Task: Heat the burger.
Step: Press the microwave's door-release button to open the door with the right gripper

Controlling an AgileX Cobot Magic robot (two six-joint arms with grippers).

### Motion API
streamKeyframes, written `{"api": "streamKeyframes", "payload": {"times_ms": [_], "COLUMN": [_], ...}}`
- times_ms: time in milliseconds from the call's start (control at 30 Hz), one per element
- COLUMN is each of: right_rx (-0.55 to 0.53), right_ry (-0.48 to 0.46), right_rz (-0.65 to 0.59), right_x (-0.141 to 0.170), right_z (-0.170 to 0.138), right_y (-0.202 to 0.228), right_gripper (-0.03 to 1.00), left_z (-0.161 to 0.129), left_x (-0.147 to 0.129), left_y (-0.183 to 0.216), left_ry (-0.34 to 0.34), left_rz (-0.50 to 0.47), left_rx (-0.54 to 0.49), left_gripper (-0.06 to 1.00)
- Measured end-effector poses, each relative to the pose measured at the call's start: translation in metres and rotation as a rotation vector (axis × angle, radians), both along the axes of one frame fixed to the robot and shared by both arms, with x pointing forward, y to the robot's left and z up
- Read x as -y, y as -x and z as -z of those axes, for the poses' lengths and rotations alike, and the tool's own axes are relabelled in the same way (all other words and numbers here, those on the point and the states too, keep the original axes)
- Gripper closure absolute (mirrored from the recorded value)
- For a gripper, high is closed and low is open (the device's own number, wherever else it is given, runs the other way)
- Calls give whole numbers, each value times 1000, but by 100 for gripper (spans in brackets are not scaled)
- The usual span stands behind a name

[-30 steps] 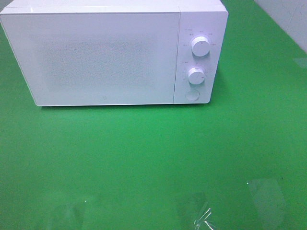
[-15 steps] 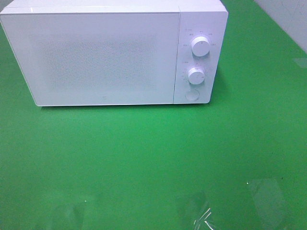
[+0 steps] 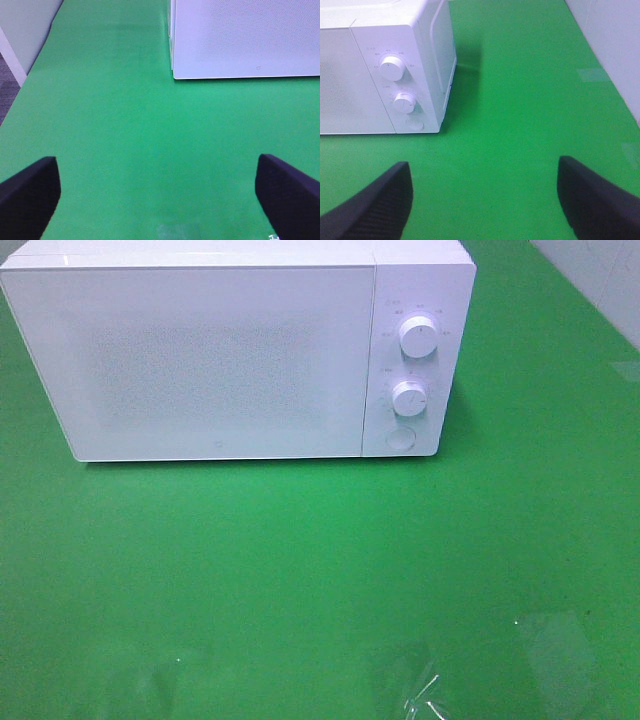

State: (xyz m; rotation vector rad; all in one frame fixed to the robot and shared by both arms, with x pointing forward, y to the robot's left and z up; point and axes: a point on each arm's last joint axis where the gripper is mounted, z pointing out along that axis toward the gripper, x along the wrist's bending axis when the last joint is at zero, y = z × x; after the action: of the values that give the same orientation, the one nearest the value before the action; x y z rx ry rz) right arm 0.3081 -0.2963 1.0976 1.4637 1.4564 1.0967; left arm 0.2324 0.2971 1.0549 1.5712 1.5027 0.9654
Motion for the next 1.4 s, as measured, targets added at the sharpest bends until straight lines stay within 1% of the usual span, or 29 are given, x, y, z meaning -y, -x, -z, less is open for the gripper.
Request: {"api": "streamKeyframes", "payload": {"times_ms": [33, 67, 200, 300, 400, 467, 567, 600, 633, 733, 800, 900, 933, 967, 1033, 1067, 1100, 1133, 1167, 1300, 1333, 1367, 1400], "right_rx": [-20, -20, -58, -59, -47, -44, 2, 2, 32, 59, 101, 128, 151, 151, 200, 200, 235, 235, 254, 255, 236, 236, 214], "right_ry": [3, 3, 7, 5, -6, -6, -14, -14, -18, -25, -42, -62, -69, -69, -81, -81, -91, -91, -98, -95, -95, -95, -105], "right_rz": [-2, -2, -9, -13, -22, -25, -39, -39, -47, -53, -61, -66, -73, -73, -86, -86, -94, -94, -101, -103, -91, -91, -76], "right_x": [-1, -1, -4, -6, -8, -9, -11, -11, -13, -14, -16, -17, -18, -18, -20, -20, -22, -22, -23, -24, -24, -24, -23], "right_z": [1, 1, 6, 11, 28, 32, 47, 47, 51, 55, 61, 66, 72, 72, 80, 80, 86, 86, 94, 105, 115, 115, 125], "right_y": [-10, -10, -34, -43, -58, -61, -72, -72, -77, -82, -90, -96, -101, -101, -109, -109, -114, -114, -120, -128, -135, -135, -140], "right_gripper": [21, 21, 21, 21, 21, 21, 21, 21, 21, 21, 21, 21, 21, 21, 21, 21, 22, 22, 23, 26, 28, 28, 29], "left_z": [0, 0, 0, 0, 0, 0, 0, 0, 0, 0, 0, 0, 0, 0, 0, 0, 0, 0, 0, 0, 0, 0, 0], "left_x": [0, 0, 0, 0, 0, 0, 0, 0, 0, 0, 0, 0, 0, 0, 0, 0, 0, 0, 0, 0, 0, 0, 0], "left_y": [0, 0, 0, 0, 0, 0, 0, 0, 0, 0, 0, 0, 0, 0, 0, 0, 0, 0, 0, 0, 0, 0, 0], "left_ry": [0, 0, 0, 0, 0, 0, 0, 0, 0, 0, 0, 0, 0, 0, 0, 0, 0, 0, 0, 0, 0, 0, 0], "left_rz": [0, 0, 0, 0, 0, 0, 0, 0, 0, 0, 0, 0, 0, 0, 0, 0, 0, 0, 0, 0, 0, 0, 0], "left_rx": [0, 0, 0, 0, 0, 0, 0, 0, 0, 0, 0, 0, 0, 0, 0, 0, 0, 0, 0, 0, 0, 0, 0], "left_gripper": [-3, -3, -3, -3, -3, -3, -3, -3, -3, -3, -3, -3, -3, -3, -3, -3, -3, -3, -3, -3, -3, -3, -3]}}
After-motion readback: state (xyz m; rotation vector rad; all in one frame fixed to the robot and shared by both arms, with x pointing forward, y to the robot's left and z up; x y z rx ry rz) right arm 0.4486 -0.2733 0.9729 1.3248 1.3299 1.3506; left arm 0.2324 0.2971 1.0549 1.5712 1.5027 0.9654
